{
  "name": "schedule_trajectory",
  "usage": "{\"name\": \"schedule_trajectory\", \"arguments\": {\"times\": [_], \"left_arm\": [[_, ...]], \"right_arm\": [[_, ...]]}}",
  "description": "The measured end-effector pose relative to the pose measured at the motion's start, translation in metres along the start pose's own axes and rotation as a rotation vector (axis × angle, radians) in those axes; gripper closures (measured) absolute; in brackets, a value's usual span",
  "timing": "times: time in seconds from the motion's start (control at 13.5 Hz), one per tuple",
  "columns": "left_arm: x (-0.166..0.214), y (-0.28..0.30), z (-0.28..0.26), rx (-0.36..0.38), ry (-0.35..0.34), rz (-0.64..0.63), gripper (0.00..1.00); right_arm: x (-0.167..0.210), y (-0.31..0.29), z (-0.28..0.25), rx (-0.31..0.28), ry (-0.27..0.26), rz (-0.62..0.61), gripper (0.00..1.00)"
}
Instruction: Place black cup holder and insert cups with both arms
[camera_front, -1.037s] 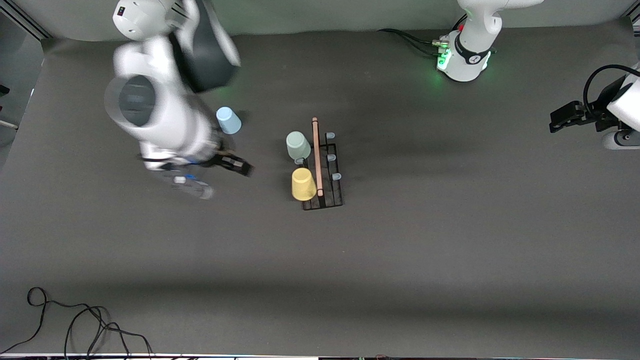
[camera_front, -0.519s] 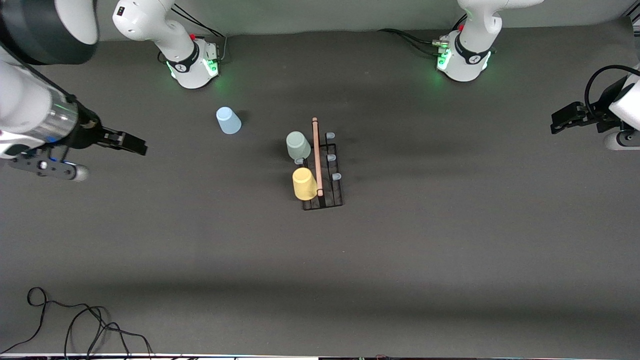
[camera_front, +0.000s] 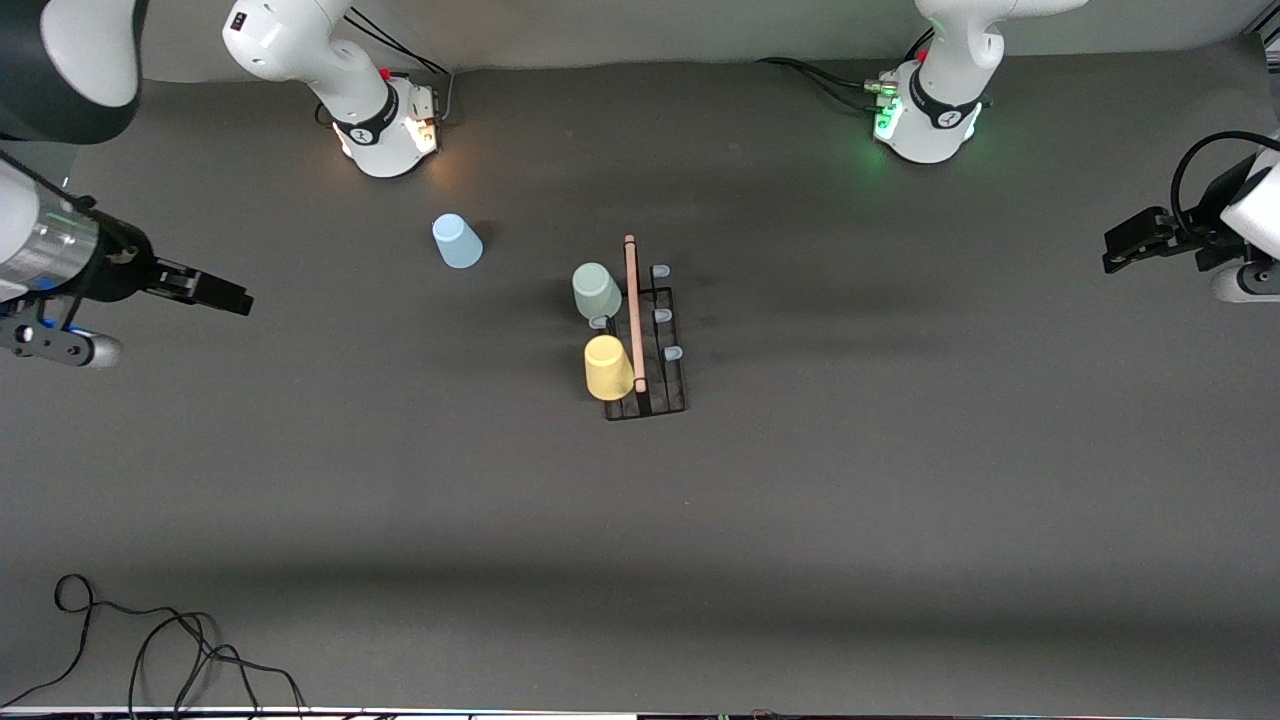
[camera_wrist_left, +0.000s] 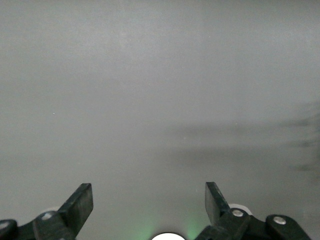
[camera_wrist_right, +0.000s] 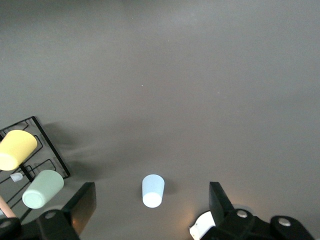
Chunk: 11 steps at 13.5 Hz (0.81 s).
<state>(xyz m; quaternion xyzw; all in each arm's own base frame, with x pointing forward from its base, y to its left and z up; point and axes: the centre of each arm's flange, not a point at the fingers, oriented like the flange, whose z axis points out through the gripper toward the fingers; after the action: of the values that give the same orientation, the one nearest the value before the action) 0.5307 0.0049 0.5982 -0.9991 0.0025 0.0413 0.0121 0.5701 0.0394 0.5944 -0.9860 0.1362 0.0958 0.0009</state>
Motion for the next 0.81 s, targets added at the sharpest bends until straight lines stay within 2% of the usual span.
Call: {"name": "schedule_trajectory", "arguments": {"times": [0.22,0.44,0.59,0.81], "left_arm": [[0.000,0.000,0.000,0.000,0.000,0.000,0.00],[0.000,0.000,0.000,0.000,0.000,-0.006,0.00],[0.000,0.000,0.000,0.000,0.000,-0.008,0.00],[0.000,0.000,0.000,0.000,0.000,-0.009,0.00]], "right_arm": [[0.010,0.018,0.010,-0.033,-0.031,-0.052,0.00],[0.008,0.028,0.008,-0.046,-0.037,-0.102,0.00],[0.001,0.030,0.003,-0.043,-0.025,-0.126,0.00],[-0.002,0.051,0.003,-0.014,0.034,-0.168,0.00]]}}
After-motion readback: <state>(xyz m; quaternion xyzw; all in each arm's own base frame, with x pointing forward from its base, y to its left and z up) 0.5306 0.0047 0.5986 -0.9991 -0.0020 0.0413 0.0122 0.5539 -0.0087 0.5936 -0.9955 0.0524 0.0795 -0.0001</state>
